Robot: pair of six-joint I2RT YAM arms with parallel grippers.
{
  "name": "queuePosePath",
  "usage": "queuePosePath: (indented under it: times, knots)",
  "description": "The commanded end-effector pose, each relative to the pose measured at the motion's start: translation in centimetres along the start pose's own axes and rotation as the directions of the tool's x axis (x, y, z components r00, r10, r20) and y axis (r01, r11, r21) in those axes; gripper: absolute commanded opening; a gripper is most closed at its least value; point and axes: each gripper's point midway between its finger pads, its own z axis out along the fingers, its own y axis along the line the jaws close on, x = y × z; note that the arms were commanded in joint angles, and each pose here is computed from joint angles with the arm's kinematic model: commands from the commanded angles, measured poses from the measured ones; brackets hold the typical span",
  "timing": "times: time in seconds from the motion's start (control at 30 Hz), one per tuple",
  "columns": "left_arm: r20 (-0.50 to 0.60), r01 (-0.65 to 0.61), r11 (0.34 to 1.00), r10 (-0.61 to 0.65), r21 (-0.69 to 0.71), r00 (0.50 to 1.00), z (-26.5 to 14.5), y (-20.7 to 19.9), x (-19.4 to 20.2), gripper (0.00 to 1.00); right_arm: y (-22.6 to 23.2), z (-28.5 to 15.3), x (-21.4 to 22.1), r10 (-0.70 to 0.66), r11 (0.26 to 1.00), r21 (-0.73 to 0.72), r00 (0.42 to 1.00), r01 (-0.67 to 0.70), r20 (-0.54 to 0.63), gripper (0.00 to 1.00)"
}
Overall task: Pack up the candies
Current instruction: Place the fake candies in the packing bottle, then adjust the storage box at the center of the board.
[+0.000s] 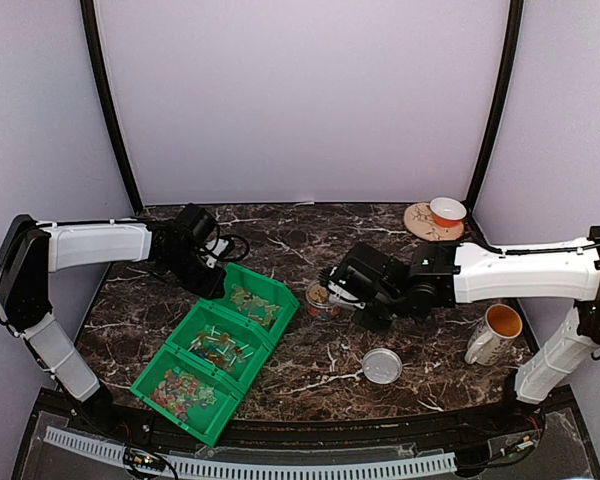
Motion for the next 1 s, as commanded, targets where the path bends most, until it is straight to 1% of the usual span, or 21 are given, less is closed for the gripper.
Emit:
queuePosePath:
  times: [0.0,0.13,0.23,0.33,0.43,0.57,0.6,0.67,0.73,0.83,0.9,0.97]
  knots:
    - [0.077,-0.007,1.000,0.006,0.009,0.997,-2.1,-0.5,-2.0,0.00,-1.8,-1.4,-1.9,0.026,0.997,0.065,0.998,-0.030,0.060,0.00]
    - [0.076,-0.011,1.000,0.010,0.012,0.997,-2.1,-0.6,-2.0,0.00,-0.8,-2.2,-3.6,-0.004,1.000,0.025,0.994,0.001,0.110,0.00]
    - [0.071,-0.014,1.000,0.013,0.012,0.997,-2.0,-0.6,-2.0,0.00,0.6,-3.6,-5.6,-0.065,0.998,0.000,0.982,0.066,0.177,0.00]
    - [0.060,-0.014,1.000,0.014,0.001,0.998,-1.8,-0.4,-1.8,0.00,1.7,-4.8,-7.5,-0.125,0.992,-0.005,0.971,0.129,0.205,0.00]
    - [0.055,-0.013,1.000,0.013,-0.008,0.998,-1.7,-0.2,-1.7,0.00,3.0,-4.9,-8.4,-0.196,0.980,-0.004,0.963,0.200,0.186,0.00]
    - [0.058,-0.011,1.000,0.011,-0.011,0.998,-1.8,-0.1,-1.8,0.00,4.4,-4.0,-9.1,-0.294,0.956,0.032,0.949,0.292,0.115,0.00]
    - [0.057,-0.011,1.000,0.011,-0.005,0.998,-1.8,-0.3,-1.8,0.00,4.6,-3.7,-9.2,-0.314,0.949,0.046,0.945,0.311,0.091,0.00]
    - [0.065,-0.018,0.998,0.014,0.064,0.998,-2.0,-1.5,-1.8,0.00,4.7,-3.2,-9.5,-0.336,0.940,0.074,0.940,0.332,0.060,0.00]
    - [0.090,-0.022,0.990,0.010,0.141,0.996,-2.3,-2.8,-2.1,0.00,4.5,-3.3,-10.3,-0.322,0.945,0.092,0.944,0.315,0.073,0.00]
    - [0.087,-0.007,0.982,-0.009,0.191,0.996,-2.2,-3.2,-2.0,0.00,3.4,-5.3,-12.8,-0.216,0.975,0.091,0.957,0.202,0.193,0.00]
    - [0.078,0.007,0.973,-0.026,0.230,0.997,-2.0,-3.6,-1.9,0.00,2.5,-7.1,-14.1,-0.145,0.989,0.073,0.949,0.129,0.279,0.00]
    - [0.067,0.027,0.960,-0.048,0.280,0.997,-1.7,-3.9,-1.9,0.00,1.3,-8.1,-14.8,-0.089,0.994,0.091,0.942,0.062,0.325,0.00]
